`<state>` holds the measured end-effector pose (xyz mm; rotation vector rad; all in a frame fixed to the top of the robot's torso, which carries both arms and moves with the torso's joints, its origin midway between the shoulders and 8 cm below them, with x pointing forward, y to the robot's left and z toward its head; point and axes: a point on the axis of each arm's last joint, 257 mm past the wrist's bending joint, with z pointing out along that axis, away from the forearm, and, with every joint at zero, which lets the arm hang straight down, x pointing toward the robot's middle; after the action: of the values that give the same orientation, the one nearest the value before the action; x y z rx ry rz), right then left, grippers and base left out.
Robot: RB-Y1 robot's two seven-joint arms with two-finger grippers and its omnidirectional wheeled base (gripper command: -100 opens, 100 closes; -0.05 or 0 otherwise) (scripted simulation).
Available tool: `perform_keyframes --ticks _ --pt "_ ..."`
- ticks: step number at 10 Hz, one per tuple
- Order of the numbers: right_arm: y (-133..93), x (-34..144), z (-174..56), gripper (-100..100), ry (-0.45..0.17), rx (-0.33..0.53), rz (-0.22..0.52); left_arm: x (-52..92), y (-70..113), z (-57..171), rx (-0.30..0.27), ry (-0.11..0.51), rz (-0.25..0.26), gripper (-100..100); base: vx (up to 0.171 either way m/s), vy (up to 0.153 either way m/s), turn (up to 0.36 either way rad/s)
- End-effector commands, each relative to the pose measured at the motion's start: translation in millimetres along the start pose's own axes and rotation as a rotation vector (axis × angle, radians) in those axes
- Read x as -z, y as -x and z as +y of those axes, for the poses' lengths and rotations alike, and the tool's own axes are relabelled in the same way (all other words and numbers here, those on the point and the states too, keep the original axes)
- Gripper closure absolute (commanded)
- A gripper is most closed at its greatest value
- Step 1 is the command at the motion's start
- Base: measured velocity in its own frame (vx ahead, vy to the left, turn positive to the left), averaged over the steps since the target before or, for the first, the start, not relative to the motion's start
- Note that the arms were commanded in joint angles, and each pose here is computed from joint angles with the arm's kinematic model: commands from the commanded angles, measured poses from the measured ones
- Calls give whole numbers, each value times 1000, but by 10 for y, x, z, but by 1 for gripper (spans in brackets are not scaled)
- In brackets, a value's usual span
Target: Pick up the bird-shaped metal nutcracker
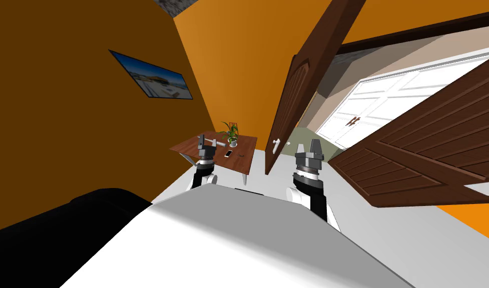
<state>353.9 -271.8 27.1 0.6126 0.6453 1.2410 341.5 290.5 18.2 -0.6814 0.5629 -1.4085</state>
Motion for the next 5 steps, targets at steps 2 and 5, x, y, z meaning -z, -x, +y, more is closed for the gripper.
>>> perform_keyframes --ticks 2,5 --pt "0 0 0 0 0 0 0 -47 1 252 -17 59 31 -100 -5 -99 46" --pt "-1 0 0 0 0 0 0 -115 54 649 -42 148 44 -100 1 -152 52"
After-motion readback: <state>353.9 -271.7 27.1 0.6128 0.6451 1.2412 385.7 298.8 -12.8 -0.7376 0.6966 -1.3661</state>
